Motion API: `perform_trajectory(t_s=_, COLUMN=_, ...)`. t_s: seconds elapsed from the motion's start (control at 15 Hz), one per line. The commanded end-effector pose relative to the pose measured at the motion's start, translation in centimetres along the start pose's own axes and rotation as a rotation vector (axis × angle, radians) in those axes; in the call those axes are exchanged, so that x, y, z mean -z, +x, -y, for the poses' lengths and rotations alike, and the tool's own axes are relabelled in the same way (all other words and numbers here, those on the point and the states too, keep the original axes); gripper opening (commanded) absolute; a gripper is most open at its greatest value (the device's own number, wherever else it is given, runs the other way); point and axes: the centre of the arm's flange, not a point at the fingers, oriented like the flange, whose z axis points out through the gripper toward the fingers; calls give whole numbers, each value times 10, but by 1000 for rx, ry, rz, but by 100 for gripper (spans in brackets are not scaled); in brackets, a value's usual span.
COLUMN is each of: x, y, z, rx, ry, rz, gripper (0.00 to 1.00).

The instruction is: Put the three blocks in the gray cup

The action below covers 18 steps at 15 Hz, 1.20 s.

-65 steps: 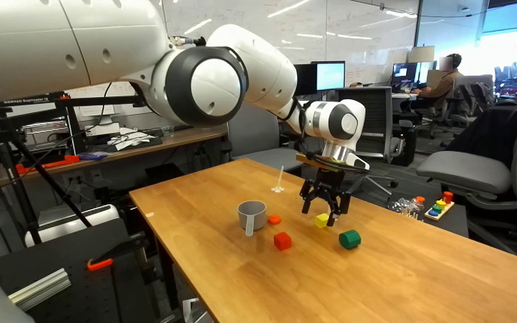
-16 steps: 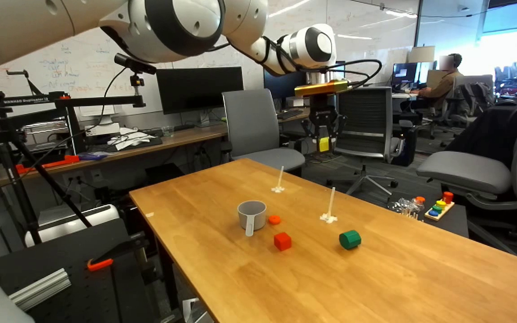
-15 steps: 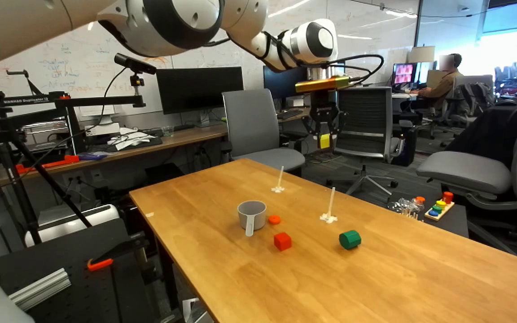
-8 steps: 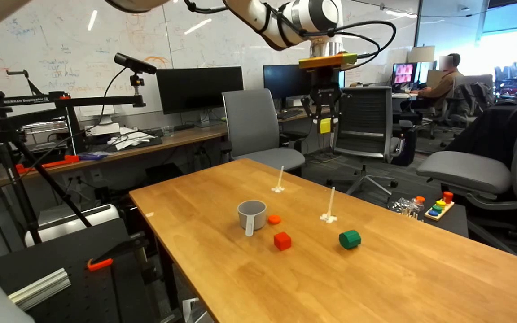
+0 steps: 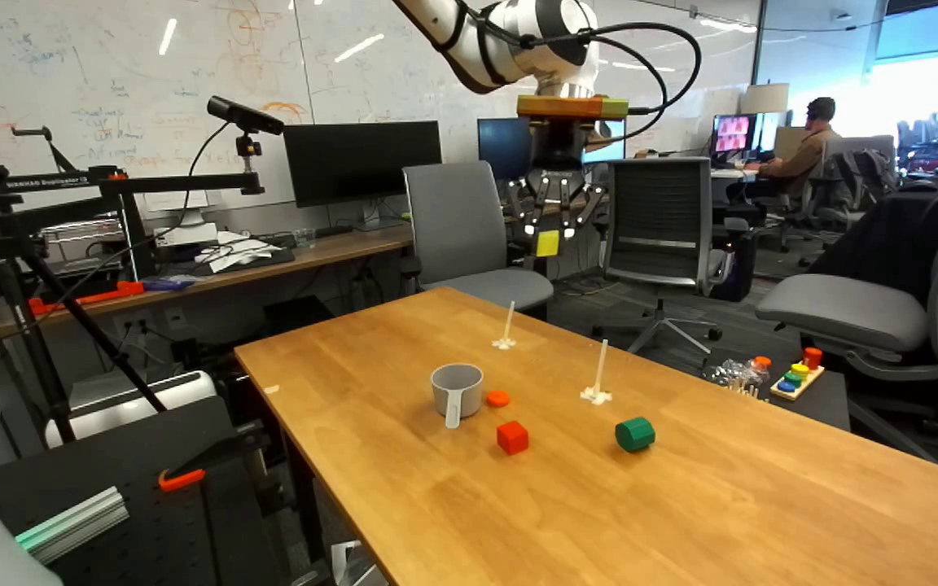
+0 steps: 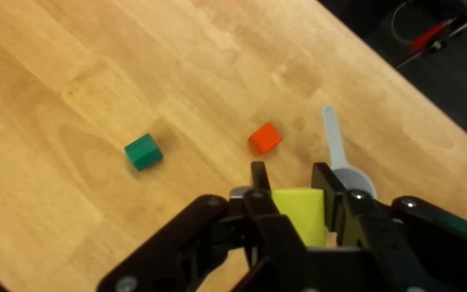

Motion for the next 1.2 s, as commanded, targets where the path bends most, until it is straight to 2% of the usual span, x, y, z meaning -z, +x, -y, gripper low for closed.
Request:
perform_trajectory(t_s=0.0, x=-41, y=-55, z=55, rx=117, ry=28, rz=165, gripper=8)
perform_trajectory(t_s=0.07, x=-52, y=-60, z=66, rx=141, ry=29, rz=201, gripper=8)
perform_trajectory(t_s=0.27, x=-86, y=-68, z=92, rx=174, ry=-16, rz=179, gripper=8)
perform_trajectory(t_s=0.47, x=-109, y=-44, z=93, rx=157, ry=-67, rz=135, gripper=8)
perform_trajectory(t_s=0.73, x=-135, y=-30, z=104, rx=156, ry=-101, rz=108, gripper=8)
perform_trajectory(t_s=1.13, x=-144, y=0, z=118, rx=190, ry=-168, rz=73, gripper=8)
